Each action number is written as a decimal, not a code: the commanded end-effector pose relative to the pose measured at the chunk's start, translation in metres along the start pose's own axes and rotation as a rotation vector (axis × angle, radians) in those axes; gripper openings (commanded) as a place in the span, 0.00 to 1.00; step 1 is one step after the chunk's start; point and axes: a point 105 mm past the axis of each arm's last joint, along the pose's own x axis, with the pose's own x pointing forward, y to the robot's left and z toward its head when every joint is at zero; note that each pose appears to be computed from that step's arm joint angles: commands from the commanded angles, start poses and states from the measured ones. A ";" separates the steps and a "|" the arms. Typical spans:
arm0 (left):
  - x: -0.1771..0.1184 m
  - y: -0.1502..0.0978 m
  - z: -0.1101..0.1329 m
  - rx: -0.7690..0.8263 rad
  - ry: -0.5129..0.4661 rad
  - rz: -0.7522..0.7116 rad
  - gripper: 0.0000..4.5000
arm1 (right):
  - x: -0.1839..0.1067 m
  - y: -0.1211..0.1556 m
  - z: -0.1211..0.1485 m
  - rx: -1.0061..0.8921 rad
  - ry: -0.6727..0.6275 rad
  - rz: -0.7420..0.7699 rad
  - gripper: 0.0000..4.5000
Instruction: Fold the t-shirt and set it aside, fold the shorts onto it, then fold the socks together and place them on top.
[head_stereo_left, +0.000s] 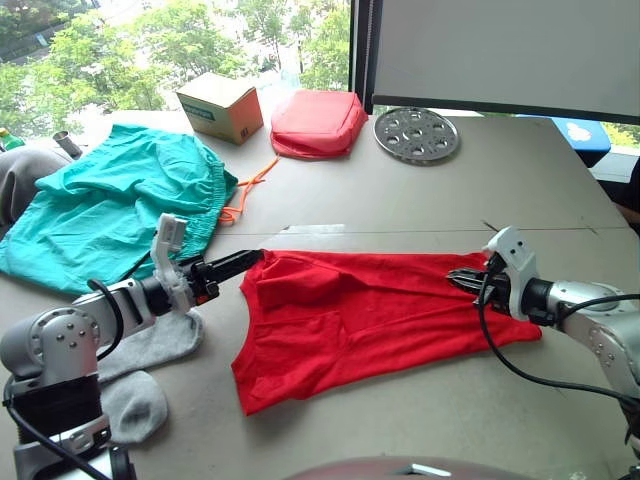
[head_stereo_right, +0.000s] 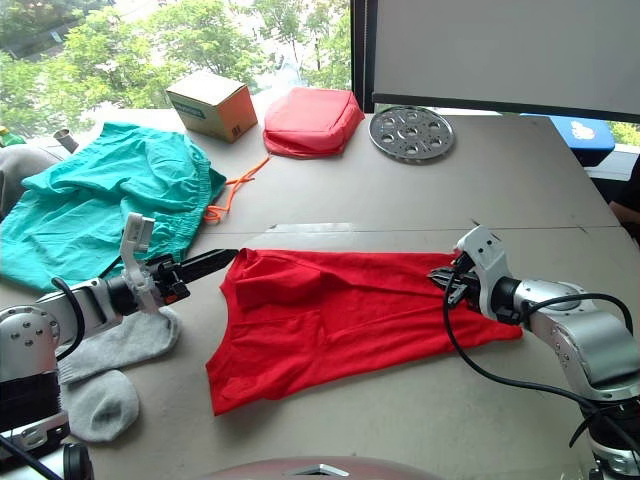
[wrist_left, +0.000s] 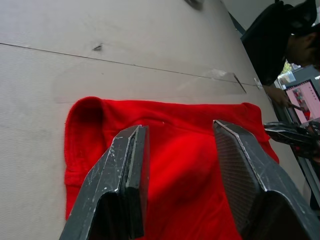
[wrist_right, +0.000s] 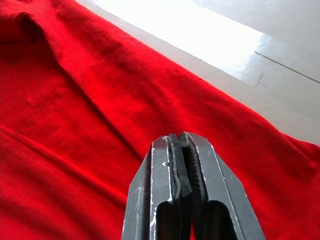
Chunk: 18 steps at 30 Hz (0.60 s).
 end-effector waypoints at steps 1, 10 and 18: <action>0.023 -0.031 -0.017 0.075 0.092 -0.142 0.52 | 0.002 -0.002 0.010 -0.045 -0.028 -0.031 0.00; 0.082 0.011 -0.032 0.048 0.072 0.080 0.52 | 0.004 -0.002 0.009 -0.063 -0.018 -0.058 0.00; 0.077 0.032 -0.010 -0.126 -0.006 0.108 0.52 | 0.005 -0.014 -0.004 -0.061 0.030 -0.131 0.00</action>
